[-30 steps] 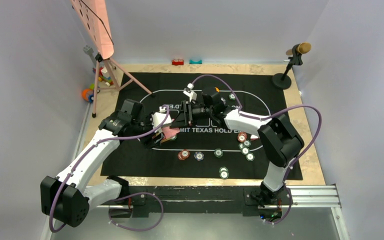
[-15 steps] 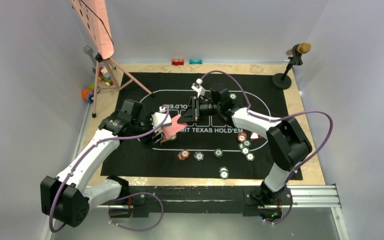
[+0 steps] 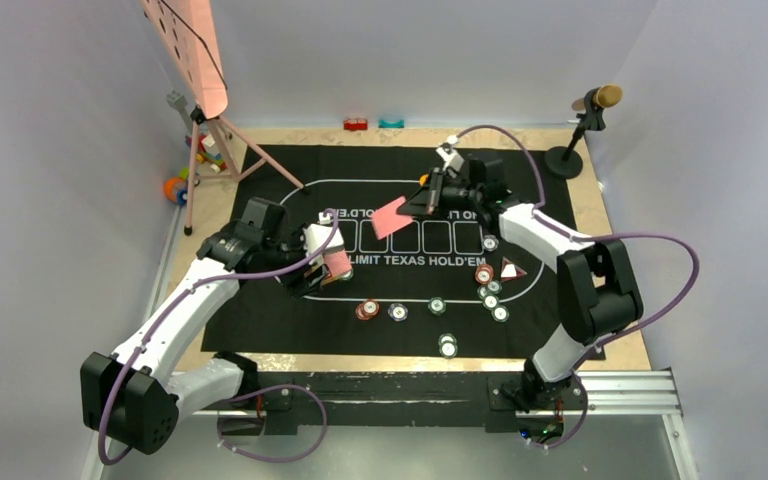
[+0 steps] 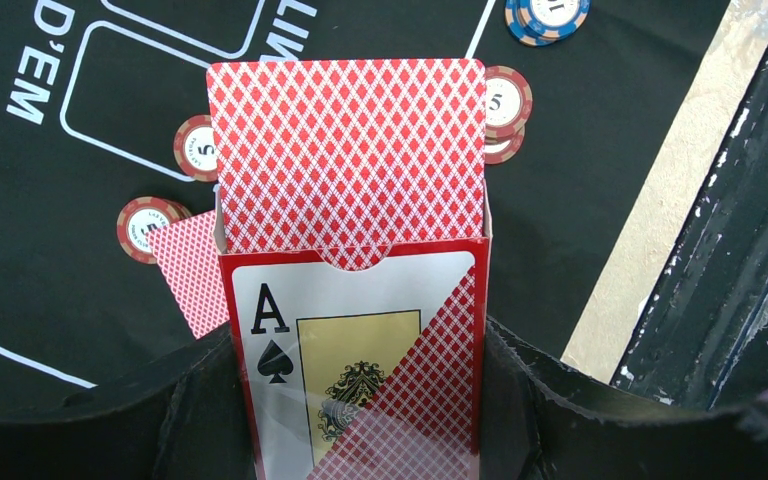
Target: Distribute texas hold em gaming equipment
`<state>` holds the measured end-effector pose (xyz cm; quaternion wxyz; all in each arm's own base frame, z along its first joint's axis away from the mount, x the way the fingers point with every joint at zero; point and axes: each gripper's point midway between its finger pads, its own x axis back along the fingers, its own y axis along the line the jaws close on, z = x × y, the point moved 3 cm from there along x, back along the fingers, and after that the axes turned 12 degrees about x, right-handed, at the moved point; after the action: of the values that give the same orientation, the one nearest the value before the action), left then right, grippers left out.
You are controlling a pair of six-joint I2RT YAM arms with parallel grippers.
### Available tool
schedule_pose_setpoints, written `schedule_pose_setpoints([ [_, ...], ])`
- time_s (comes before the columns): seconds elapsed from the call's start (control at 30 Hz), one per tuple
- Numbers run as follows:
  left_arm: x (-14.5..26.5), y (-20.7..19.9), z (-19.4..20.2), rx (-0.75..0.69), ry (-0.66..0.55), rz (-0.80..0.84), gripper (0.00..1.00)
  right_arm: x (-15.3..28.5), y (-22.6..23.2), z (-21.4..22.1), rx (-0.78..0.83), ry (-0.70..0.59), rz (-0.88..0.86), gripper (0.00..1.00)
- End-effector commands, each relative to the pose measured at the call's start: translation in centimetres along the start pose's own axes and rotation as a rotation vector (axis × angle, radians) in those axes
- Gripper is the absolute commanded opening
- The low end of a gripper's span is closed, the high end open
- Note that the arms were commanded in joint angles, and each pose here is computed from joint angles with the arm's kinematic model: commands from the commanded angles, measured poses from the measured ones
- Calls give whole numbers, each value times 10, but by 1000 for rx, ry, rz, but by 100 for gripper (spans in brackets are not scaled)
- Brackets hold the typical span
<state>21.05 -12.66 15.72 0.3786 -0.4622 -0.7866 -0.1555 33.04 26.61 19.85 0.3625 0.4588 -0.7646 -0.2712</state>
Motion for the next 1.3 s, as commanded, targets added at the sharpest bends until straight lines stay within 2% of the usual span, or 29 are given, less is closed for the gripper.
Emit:
schedule_pose_setpoints([
  [0.0,13,1,-28,-28,-79,-5,56,30,-48,-37,-30,-129,207,0],
  [0.27,16,-2,-30,-23,-66,15,55,48,-137,-84,-65,-242,552,0],
  [0.43,17,-4,-27,-21,-59,23,55,38,-170,-96,-90,-249,605,0],
  [0.7,18,-6,-29,-19,-70,30,55,33,-203,-85,-134,-239,700,1],
  [0.77,17,-6,-29,-18,-69,32,54,33,-206,-84,-128,-236,719,8],
  [0.9,18,-6,-28,-17,-68,31,54,42,-211,-79,-120,-220,783,31],
  [1.0,17,-6,-27,-17,-68,31,54,53,-206,-81,-107,-233,829,43],
  [1.13,18,-6,-27,-21,-69,29,54,67,-197,-84,-95,-249,886,50],
  [1.27,18,-6,-28,-23,-70,28,54,83,-181,-88,-77,-280,923,52],
])
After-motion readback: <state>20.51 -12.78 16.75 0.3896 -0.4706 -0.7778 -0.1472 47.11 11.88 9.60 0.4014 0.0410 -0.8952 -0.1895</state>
